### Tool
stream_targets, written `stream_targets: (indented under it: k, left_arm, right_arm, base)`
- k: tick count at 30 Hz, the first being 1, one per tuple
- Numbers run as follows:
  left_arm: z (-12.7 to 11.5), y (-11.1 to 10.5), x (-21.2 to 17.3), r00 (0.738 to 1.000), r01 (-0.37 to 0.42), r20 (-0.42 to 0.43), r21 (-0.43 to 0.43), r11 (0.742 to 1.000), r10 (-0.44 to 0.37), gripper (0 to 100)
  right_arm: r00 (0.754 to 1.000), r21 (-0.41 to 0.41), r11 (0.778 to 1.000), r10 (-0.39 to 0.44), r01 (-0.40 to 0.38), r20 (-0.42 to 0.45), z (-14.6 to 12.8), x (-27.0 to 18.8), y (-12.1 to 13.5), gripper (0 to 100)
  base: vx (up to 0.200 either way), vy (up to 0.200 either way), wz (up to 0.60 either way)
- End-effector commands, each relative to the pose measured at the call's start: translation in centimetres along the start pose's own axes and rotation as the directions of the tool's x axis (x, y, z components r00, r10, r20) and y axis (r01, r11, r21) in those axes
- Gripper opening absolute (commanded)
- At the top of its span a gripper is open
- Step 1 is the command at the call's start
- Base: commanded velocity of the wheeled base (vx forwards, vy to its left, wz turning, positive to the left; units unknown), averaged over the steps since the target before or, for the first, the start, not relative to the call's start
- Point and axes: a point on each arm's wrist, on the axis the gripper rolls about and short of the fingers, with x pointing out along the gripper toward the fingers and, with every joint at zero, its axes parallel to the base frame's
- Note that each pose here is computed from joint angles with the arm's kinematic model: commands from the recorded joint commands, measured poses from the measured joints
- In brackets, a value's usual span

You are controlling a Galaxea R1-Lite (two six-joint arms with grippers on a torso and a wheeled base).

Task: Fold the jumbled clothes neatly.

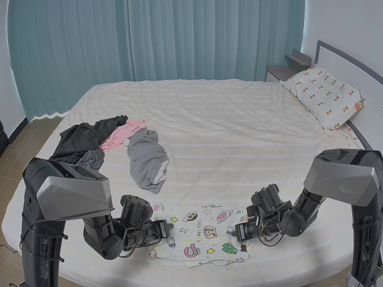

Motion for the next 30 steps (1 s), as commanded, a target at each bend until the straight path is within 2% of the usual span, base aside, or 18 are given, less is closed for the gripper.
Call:
stream_targets:
  k: [1,12,20,30]
  left_arm:
    - [0.0,0.0,0.0,1.000,-0.002,0.000,-0.001,1.000,0.002,0]
    - [0.0,-0.3,-0.1,1.000,-0.014,0.020,0.003,1.000,0.014,0]
    - [-0.2,-0.4,-0.4,1.000,-0.030,-0.009,0.005,1.000,0.030,0]
    - [0.3,-1.5,-1.3,1.000,0.001,0.014,0.015,1.000,-0.001,0]
  right_arm:
    - [1.000,-0.001,1.000,0.000,0.000,0.001,0.0,0.0,0.0,0]
    - [0.999,-0.007,1.000,0.009,-0.009,0.036,-0.1,-0.2,0.0,0]
    - [0.998,-0.003,1.000,0.014,-0.014,0.065,-0.1,-0.6,0.0,0]
    - [0.993,-0.005,1.000,0.031,-0.031,0.111,-0.1,-1.4,0.3,0]
  base:
    - [0.000,0.000,0.00]
    - [0.000,0.000,0.00]
    - [0.000,0.000,0.00]
    - [0.000,-0.200,0.00]
